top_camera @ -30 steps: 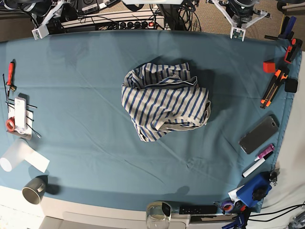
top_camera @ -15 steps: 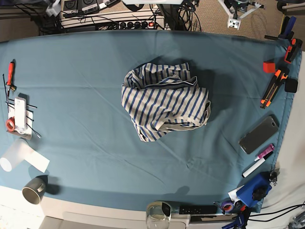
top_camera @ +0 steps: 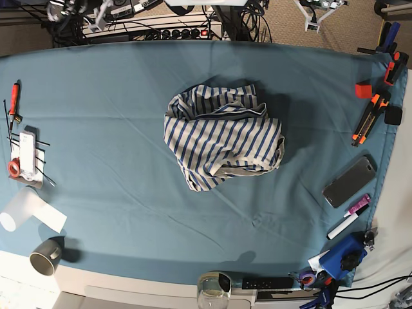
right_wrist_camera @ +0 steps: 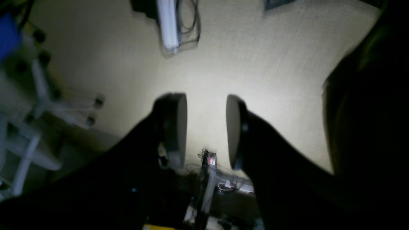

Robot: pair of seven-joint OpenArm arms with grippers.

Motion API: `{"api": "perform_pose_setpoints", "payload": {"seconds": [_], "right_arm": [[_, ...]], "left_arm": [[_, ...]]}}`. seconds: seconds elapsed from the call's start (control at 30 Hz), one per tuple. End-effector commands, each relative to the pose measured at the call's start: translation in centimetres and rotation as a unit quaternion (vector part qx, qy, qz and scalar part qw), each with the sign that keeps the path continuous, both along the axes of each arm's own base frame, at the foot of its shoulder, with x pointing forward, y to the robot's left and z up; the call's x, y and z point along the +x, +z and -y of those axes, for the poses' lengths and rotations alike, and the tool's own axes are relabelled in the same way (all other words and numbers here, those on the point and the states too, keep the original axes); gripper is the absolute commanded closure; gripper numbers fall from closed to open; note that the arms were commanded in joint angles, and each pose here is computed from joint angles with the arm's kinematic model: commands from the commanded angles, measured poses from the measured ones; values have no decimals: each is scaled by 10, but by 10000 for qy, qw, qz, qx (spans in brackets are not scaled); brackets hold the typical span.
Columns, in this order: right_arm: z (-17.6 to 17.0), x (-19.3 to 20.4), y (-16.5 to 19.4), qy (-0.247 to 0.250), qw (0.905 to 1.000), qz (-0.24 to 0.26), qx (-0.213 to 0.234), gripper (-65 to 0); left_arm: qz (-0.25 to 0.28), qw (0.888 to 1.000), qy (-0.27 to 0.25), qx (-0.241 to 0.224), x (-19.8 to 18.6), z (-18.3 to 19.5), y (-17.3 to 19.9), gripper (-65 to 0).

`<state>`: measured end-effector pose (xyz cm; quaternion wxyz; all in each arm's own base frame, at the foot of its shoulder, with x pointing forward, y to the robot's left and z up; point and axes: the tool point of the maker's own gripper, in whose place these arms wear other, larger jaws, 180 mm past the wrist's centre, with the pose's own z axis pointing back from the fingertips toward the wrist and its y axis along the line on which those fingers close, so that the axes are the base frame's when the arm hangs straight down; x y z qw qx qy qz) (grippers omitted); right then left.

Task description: Fold the T-shirt properly

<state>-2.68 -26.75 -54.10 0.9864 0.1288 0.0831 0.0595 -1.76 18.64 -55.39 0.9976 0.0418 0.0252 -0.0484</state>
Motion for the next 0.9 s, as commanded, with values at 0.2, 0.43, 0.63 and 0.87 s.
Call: {"api": "perform_pose_setpoints", "payload": {"seconds": [0.2, 0.43, 0.63, 0.87], "right_arm": [[10, 2, -47, 708, 9939, 566, -636, -211], [16, 16, -77, 745, 9772, 1607, -1168, -211], [10, 19, -82, 944, 9725, 1848, -1059, -211], [10, 19, -82, 952, 9725, 1847, -1051, -211]], "left_arm": [[8, 10000, 72, 20, -27, -10, -39, 0], [159, 9995, 236, -133, -58, 0, -71, 0], [69, 9990, 346, -278, -63, 20, -77, 0], [69, 9981, 436, -431, -63, 43, -78, 0]]}}
